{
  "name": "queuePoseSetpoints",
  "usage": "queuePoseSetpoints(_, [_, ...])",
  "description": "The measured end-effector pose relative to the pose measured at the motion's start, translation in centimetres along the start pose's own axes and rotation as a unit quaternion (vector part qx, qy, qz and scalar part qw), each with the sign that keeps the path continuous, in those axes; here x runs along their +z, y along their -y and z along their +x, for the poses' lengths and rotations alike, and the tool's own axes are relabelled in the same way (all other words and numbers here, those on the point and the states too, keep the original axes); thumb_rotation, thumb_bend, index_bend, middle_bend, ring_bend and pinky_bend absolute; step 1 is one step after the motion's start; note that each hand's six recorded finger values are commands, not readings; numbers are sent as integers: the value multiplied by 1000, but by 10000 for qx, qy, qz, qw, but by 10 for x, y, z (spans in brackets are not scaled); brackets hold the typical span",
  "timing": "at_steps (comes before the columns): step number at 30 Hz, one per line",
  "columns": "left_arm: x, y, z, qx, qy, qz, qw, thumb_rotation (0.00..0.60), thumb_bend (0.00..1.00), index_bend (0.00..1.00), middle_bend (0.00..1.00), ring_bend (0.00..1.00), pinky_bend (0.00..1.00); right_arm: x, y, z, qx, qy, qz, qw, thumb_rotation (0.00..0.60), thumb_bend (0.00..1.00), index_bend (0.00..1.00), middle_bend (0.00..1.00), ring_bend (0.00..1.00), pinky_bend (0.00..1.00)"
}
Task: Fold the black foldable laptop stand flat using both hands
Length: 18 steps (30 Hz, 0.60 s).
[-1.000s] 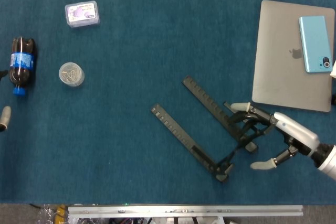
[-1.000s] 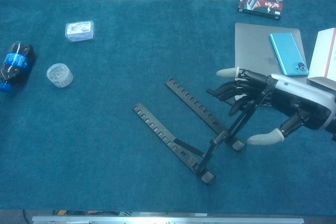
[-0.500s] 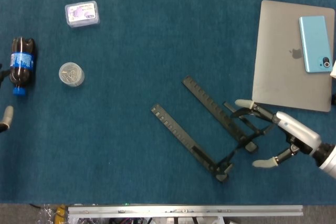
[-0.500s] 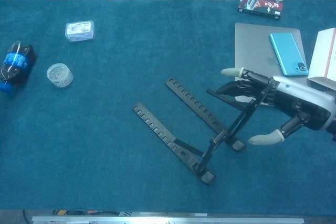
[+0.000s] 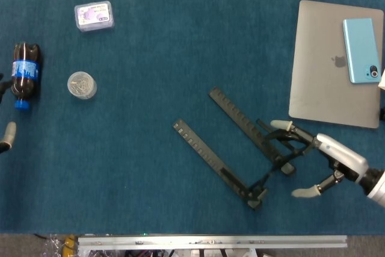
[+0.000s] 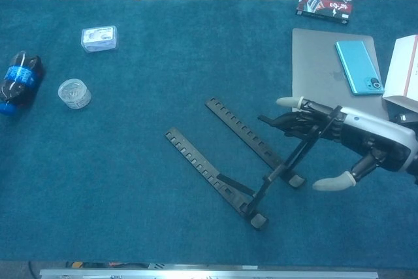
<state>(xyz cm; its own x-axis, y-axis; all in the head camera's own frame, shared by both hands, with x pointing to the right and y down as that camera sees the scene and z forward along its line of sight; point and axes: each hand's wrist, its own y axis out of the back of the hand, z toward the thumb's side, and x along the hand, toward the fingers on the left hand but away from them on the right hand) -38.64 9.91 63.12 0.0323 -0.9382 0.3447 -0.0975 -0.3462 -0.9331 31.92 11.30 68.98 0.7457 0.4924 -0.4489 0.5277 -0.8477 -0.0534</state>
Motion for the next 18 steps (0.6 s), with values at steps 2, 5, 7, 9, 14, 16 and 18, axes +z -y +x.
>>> queuePoseSetpoints(2, [1,0,0,2,8,3,10000,600,407,134,104,107,74,4,-3,1,-35,-67,40,10000,600,40,25,173,114,138])
queuePoseSetpoints(5, [2,0,0,0,11,9,10000,600,407,133,104,107,74,8,-6,3,-63,-120,107,9999,600,40,25,173,114,138])
queuePoseSetpoints(7, [2,0,0,-3,10,12,10000,600,407,133,104,107,74,11,-8,3,-78,-145,137,9998,600,40,25,173,114,138])
queuePoseSetpoints(9, [2,0,0,-5,4,13,10000,600,407,133,104,107,74,13,-10,2,-97,-185,159,9997,600,40,25,173,114,139])
queuePoseSetpoints(14, [1,-1,0,0,0,17,10000,600,407,134,104,107,74,20,-13,-4,-154,-321,226,9991,600,40,25,173,114,138])
queuePoseSetpoints(16, [1,-1,-1,-1,-13,14,10000,600,407,133,104,107,74,19,-13,-8,-155,-338,185,9991,600,40,25,173,113,139])
queuePoseSetpoints(18, [0,-1,-1,-2,-25,7,10000,600,407,134,104,107,74,17,-11,-12,-136,-325,128,9993,600,40,25,173,113,139])
